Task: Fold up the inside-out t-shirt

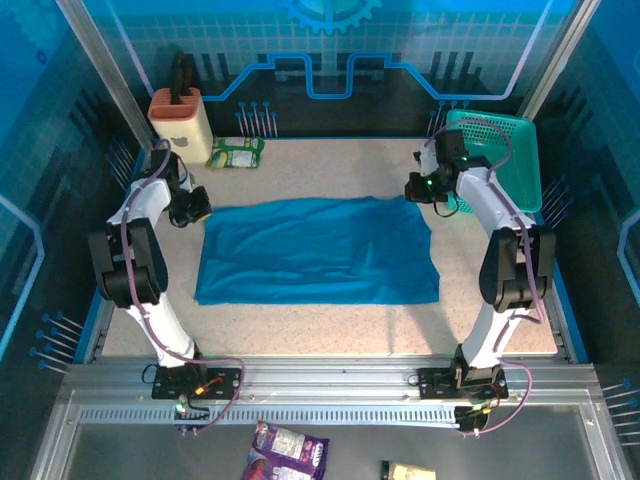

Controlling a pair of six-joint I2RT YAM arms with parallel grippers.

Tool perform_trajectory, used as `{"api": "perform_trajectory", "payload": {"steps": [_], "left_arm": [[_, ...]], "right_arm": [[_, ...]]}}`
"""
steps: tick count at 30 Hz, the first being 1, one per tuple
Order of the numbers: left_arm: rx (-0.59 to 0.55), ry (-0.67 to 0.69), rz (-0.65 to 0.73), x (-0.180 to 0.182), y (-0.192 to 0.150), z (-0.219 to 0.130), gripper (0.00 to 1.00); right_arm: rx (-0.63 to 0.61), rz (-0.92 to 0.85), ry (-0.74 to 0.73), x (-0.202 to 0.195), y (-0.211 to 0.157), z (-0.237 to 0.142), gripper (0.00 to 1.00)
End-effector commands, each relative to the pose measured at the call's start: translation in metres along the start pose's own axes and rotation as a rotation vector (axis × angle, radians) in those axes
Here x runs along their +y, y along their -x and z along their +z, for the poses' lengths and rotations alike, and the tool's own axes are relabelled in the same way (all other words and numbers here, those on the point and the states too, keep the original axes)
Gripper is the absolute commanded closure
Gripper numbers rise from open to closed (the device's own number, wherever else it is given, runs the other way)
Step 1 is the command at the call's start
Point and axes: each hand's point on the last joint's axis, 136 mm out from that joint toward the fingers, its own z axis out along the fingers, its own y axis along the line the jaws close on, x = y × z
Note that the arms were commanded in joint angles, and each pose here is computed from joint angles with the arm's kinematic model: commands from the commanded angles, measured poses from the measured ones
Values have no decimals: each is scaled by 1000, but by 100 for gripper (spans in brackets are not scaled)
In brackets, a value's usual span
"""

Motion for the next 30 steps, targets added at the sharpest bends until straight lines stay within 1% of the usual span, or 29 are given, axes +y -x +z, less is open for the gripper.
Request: {"api": "perform_trajectory", "payload": {"steps": [1,8,12,15,21,25,30], "left_arm": [[-44,-60,-38,-5,1,-17,100],[-115,-68,-69,1,-5,-43,100],[-158,-68,-97,9,-9,-56,100],[-176,-76,-129,17,-14,-61,100],[-173,-140,-207,27,-22,-62,100],[-154,-169,-239,27,-35,-57,100],[-146,-146,-292,40,-58,-44,100]], "right_arm": [[-14,51,20,2,-13,-16,100],[-5,103,25,6,-48,-37,100],[7,135,35,6,-68,-41,100],[14,158,8,1,-78,-45,100],[-1,180,-10,-1,-89,-56,100],[28,198,-9,-2,-101,-54,100],[74,241,-38,-12,-126,-43,100]]}}
